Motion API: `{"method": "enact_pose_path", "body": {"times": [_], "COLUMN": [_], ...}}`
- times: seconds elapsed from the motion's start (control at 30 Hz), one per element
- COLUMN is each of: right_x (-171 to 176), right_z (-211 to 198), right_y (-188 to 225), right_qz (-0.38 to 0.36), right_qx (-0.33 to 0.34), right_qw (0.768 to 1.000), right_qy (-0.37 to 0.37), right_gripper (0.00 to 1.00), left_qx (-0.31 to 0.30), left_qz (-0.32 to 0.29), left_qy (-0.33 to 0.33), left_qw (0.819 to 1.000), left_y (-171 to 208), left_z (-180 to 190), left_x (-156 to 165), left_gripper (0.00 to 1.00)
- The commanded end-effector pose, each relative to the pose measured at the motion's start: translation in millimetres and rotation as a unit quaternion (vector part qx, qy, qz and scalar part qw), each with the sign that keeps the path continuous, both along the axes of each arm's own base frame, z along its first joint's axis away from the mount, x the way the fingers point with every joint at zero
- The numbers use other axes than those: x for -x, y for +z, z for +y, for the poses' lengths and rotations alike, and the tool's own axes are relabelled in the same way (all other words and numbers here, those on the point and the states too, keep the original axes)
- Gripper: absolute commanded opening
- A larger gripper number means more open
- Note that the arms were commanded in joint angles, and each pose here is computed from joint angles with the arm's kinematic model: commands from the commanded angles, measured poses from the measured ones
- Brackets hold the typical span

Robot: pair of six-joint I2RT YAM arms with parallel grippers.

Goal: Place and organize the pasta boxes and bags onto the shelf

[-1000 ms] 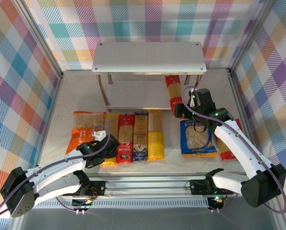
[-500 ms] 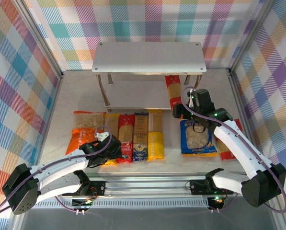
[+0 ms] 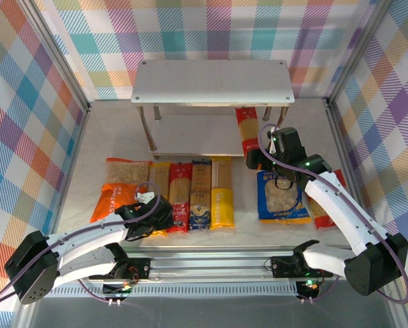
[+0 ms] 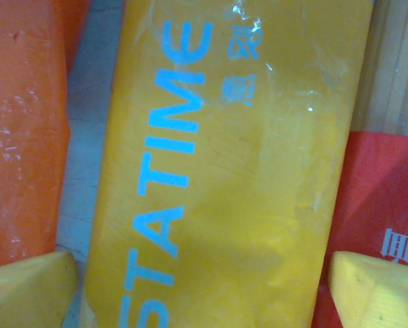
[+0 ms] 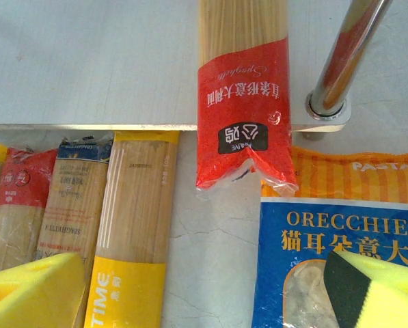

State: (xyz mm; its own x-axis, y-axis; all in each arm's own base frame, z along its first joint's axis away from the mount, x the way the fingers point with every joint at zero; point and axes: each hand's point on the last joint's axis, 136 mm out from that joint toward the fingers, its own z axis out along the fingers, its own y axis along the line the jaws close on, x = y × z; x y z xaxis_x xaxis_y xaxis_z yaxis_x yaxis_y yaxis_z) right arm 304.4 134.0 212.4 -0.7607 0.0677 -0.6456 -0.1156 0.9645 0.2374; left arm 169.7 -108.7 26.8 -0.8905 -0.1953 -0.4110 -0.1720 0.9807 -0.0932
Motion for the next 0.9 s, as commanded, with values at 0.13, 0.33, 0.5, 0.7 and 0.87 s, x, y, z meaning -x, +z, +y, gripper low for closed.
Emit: {"method": "enact_pose_path", "body": {"times": [0.13,0.33,0.5,0.7,0.87], "right_x": [6,7,6,8,8], "right_z": [-2,-4,-3,-3,-4], "right_y": [9,9,9,9,9], "right_qz": [-0.012,-0.014,-0.012,-0.012,-0.012], "right_qx": [-0.008,-0.003,-0.004,-0.005,-0.005], "right_qw": [1.000,1.000,1.000,1.000,1.000], "right_qy": [-0.004,-0.005,-0.004,-0.005,-0.006], "right_gripper": [0.91,0.91,0.91,0.91,0.91], "left_qx": [-0.038,-0.036,-0.026,-0.016,-0.023], "left_qz": [0.025,0.028,0.031,0.025,0.018], "left_qy": [-0.002,0.002,0.004,0.004,-0.001], "left_qw": [0.999,0.999,0.999,1.000,1.000], "left_y": [-19,-23,-26,-20,-10], "left_z": [8,9,9,9,10], "left_x": [6,7,8,8,4], "left_gripper": [0.95,0.84,0.70,0.55,0.00]}}
